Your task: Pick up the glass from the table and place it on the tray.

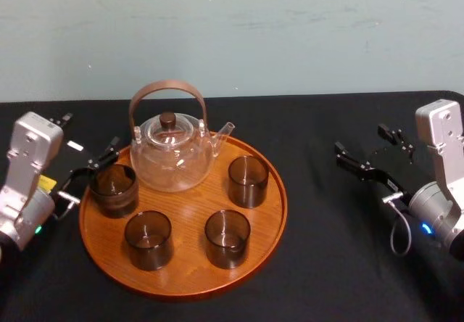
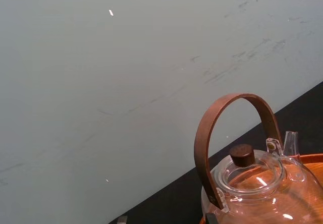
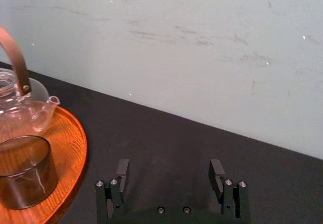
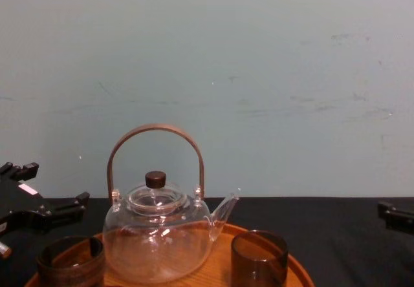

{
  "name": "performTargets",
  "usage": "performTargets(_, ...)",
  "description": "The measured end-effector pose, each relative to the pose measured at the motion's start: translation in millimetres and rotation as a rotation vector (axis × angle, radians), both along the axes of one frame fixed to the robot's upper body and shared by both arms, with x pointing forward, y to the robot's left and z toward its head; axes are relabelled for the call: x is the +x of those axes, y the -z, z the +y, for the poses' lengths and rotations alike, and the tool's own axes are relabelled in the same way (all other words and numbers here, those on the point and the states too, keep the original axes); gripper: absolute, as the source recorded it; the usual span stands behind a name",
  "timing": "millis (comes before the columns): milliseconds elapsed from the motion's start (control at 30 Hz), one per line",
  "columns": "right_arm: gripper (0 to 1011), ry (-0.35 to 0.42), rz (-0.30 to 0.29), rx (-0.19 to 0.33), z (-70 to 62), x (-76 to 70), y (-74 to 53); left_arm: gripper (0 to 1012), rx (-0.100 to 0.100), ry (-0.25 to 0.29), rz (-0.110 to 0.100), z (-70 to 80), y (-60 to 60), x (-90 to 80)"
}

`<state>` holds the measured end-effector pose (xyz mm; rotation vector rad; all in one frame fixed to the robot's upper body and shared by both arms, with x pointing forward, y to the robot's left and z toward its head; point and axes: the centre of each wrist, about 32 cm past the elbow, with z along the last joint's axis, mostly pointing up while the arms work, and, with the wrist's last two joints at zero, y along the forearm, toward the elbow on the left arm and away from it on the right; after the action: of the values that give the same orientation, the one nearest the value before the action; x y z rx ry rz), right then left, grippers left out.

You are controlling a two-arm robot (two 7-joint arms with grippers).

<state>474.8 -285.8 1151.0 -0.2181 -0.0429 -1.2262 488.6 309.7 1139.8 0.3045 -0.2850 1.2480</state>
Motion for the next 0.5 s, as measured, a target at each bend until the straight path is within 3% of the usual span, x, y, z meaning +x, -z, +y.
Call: performTargets(500, 1002, 0.034, 0.017, 0.011, 5.2, 3.7, 10.2, 1001, 0.0, 0.0, 0.0, 0.0, 0.0, 0.0)
